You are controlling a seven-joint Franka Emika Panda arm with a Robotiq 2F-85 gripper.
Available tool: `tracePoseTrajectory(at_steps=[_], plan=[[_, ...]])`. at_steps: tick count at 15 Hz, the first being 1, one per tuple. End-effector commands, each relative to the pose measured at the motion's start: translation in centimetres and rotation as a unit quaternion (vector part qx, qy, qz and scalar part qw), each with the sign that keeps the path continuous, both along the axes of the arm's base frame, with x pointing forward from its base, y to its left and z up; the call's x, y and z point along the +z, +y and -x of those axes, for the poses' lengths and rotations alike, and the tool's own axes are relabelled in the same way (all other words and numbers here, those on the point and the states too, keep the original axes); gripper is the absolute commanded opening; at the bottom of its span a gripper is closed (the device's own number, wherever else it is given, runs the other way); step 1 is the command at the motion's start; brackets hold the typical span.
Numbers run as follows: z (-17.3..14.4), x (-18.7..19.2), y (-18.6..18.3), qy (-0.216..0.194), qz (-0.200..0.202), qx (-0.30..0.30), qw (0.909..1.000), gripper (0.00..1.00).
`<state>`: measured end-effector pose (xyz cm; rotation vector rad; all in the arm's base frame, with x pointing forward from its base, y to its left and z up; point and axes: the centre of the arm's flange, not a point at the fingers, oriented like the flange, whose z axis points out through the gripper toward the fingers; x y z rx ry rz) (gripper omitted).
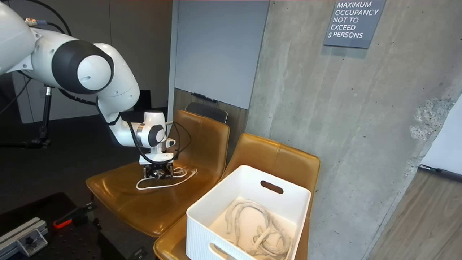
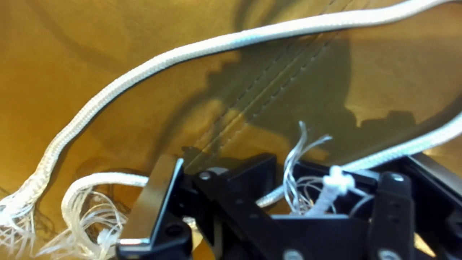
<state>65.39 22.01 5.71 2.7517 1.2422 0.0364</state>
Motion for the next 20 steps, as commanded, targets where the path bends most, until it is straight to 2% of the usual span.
tracePoseTrajectory(at_steps=[1,7,10,15,20], plan=[[-0.4,0.1,0.7,0.014,-0.004,0.009,0.9998,0.0],[-1.3,7.5,1.3,-0.004,-0.013,0.03,0.9995,0.0],[-2.5,12.4,-0.1,-0.017,-0.004,0.032,0.9993,0.0],[-4.9,21.6,-6.2,-0.044,0.02,0.022,0.9986,0.0],[-7.9,32.6,-14.5,-0.094,0.05,-0.002,0.9943,0.0]])
